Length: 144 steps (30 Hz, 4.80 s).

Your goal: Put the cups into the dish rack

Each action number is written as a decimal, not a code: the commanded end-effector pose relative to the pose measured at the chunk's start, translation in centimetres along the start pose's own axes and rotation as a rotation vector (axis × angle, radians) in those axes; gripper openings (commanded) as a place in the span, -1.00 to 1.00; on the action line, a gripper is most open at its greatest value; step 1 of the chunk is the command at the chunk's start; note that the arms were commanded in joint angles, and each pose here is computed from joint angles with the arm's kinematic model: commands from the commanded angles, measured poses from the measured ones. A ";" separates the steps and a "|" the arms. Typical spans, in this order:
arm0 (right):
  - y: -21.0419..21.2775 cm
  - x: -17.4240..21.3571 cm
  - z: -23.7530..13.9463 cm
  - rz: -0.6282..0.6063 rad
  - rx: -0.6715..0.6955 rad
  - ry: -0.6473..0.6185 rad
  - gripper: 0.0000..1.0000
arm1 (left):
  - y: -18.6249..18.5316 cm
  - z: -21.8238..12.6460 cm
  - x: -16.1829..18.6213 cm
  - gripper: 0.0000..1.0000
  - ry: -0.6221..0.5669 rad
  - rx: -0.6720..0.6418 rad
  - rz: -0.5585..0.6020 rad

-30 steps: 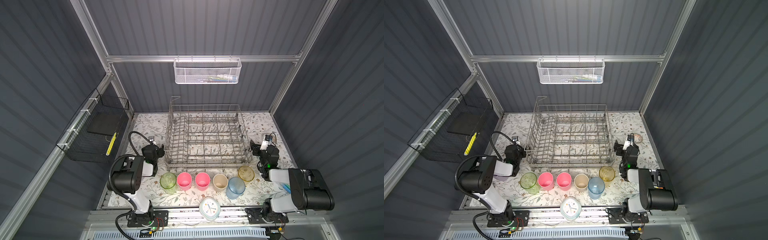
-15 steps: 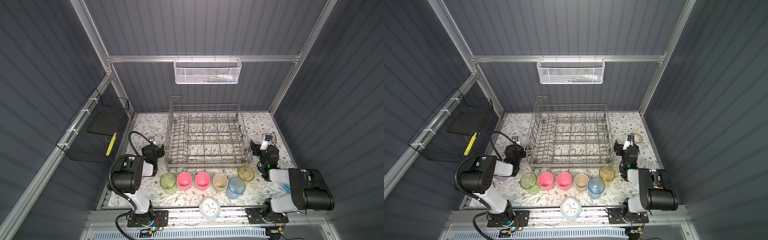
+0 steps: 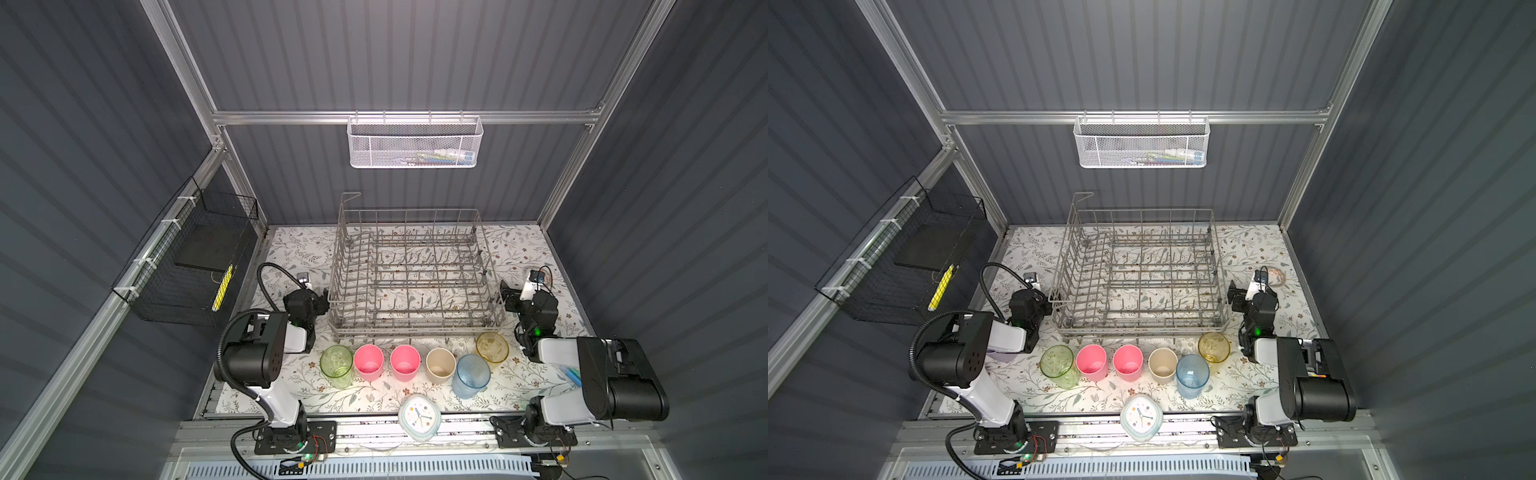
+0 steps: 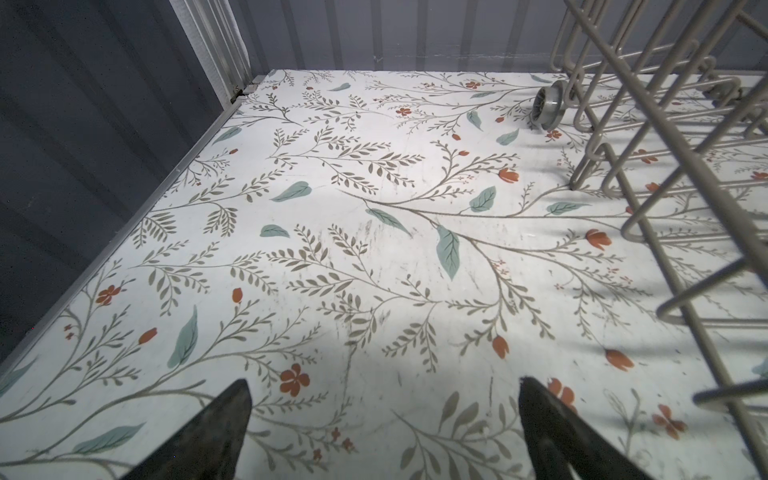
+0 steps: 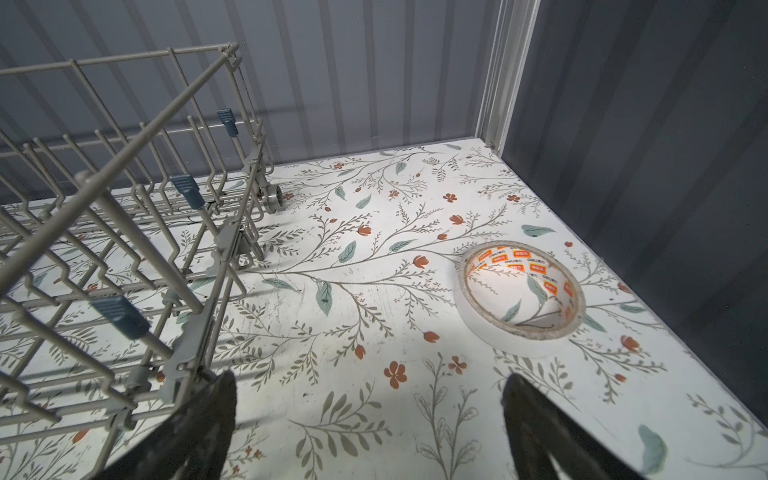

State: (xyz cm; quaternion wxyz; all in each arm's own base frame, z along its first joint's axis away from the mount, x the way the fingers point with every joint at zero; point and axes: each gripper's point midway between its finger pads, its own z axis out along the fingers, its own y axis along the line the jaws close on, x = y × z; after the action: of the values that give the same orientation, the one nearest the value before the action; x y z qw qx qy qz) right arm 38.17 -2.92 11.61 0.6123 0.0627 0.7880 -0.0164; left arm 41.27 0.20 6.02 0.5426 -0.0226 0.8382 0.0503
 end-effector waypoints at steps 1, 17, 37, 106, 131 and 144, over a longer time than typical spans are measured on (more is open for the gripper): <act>0.2 -0.4 0.2 -0.011 -0.008 -0.009 0.98 | 0.4 0.0 -0.8 1.00 -0.021 -0.036 0.004; -0.2 -1.7 0.1 -0.009 0.039 0.019 0.98 | 2.7 -3.1 -9.0 0.99 -0.021 -0.147 -0.038; -1.1 -2.8 -0.5 0.007 0.125 0.046 0.98 | 4.0 -11.6 -12.5 0.92 0.432 -0.206 -0.159; -1.4 -2.4 -0.3 0.032 0.148 0.090 0.98 | 6.1 -17.1 1.5 -1.00 0.765 -0.355 -0.289; 2.5 -11.6 -5.1 0.088 -0.024 -0.043 0.98 | 1.7 -19.5 -19.1 -1.00 0.263 0.063 -0.373; 9.7 -16.4 -8.4 0.131 -0.332 -0.064 0.98 | -4.0 -22.2 -31.1 -1.00 -0.117 0.515 -0.447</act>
State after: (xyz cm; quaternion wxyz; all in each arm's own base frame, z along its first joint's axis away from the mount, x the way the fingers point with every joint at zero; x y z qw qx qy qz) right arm 35.89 4.21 28.42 0.6417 0.0322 0.7594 0.1020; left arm 34.30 -4.53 37.34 0.5146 -0.1151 0.8238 -0.2081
